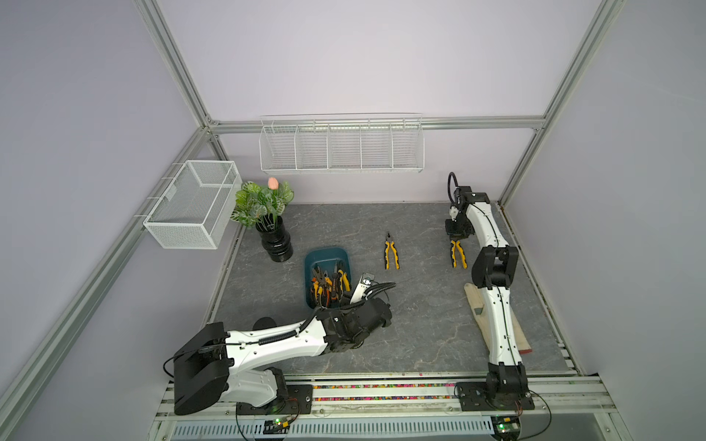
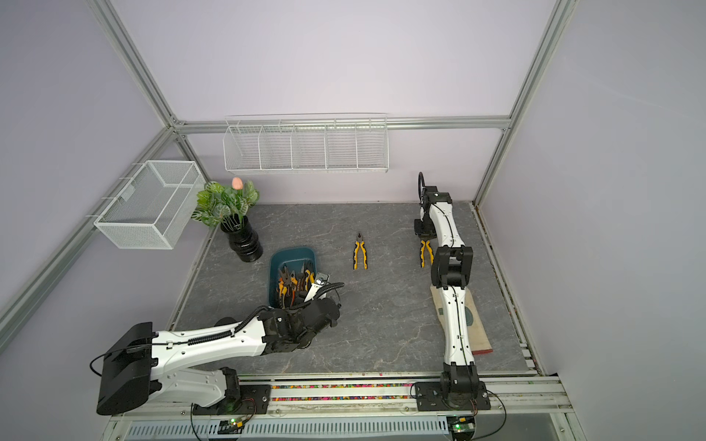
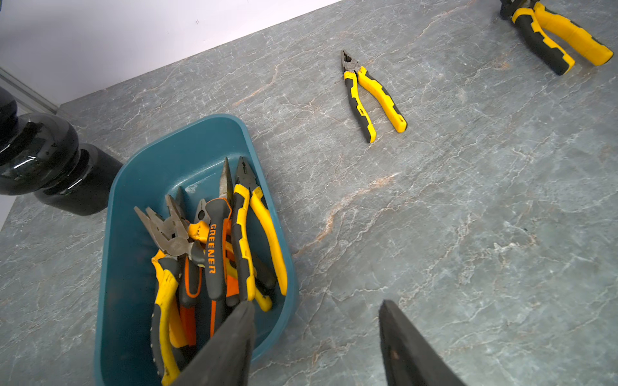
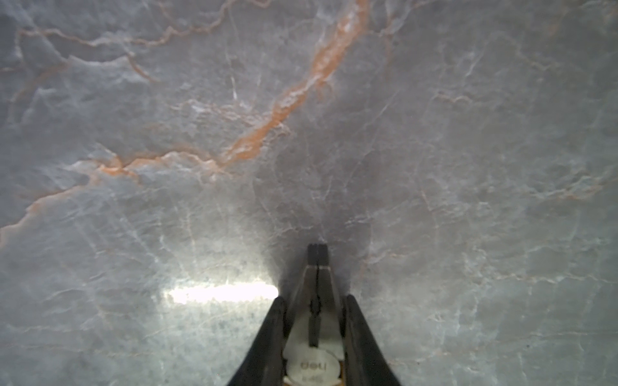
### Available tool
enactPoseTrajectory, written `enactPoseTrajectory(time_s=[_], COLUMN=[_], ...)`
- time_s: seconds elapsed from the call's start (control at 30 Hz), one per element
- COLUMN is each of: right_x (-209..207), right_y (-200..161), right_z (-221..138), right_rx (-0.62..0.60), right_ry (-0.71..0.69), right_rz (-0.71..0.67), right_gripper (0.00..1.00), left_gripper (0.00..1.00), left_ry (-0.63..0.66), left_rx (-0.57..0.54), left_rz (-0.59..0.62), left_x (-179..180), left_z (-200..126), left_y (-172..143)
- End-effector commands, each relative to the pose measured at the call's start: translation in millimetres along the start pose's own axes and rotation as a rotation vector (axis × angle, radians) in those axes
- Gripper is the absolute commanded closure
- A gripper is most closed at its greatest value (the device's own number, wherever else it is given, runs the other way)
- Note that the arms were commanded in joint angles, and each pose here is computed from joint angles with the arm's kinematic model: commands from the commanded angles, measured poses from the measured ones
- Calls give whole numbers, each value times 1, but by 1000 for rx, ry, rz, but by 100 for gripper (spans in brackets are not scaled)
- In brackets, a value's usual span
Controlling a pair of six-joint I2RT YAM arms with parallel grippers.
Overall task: Take the pliers out of the storage box
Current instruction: Place the pliers at the center of the board.
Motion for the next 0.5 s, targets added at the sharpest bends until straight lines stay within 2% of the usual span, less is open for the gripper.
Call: enactPoseTrajectory(time_s=[0.0,0.03,0.17,0.27,0.33,0.4,0.47], right_x=[5,5,5,6,8,12,17], right_y=[3,3,3,4,6,8,11], right_z=[9,10,11,6,0,-12,-34], right_rx=[-7,-6,-8,-19,-37,-65,-113], right_ry=[29,29,31,41,57,44,1], right_rz=[14,15,19,24,24,22,10], right_gripper=[77,73,68,49,44,32,30], left_gripper=[39,39,39,39,38,37,37], left_ry=[7,7,10,12,14,24,39], left_rx=[-1,-1,-2,-2,-3,-2,4], left_rz=[-37,-38,-43,-47,-45,-39,-37], left_x=[1,2,3,5,6,8,12], left_z=[-1,-2,-3,-4,-6,-7,-9], left_y=[6,6,5,6,8,9,9])
Point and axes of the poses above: each gripper's point midway between its finger pads, its own z axis out along the fingers, its own x axis along the line the jaws close on, y = z × x, the point moved 10 cm from there along -z, back along the fingers, and after that the axes turned 1 degree about -z, right-handed, at the moved point
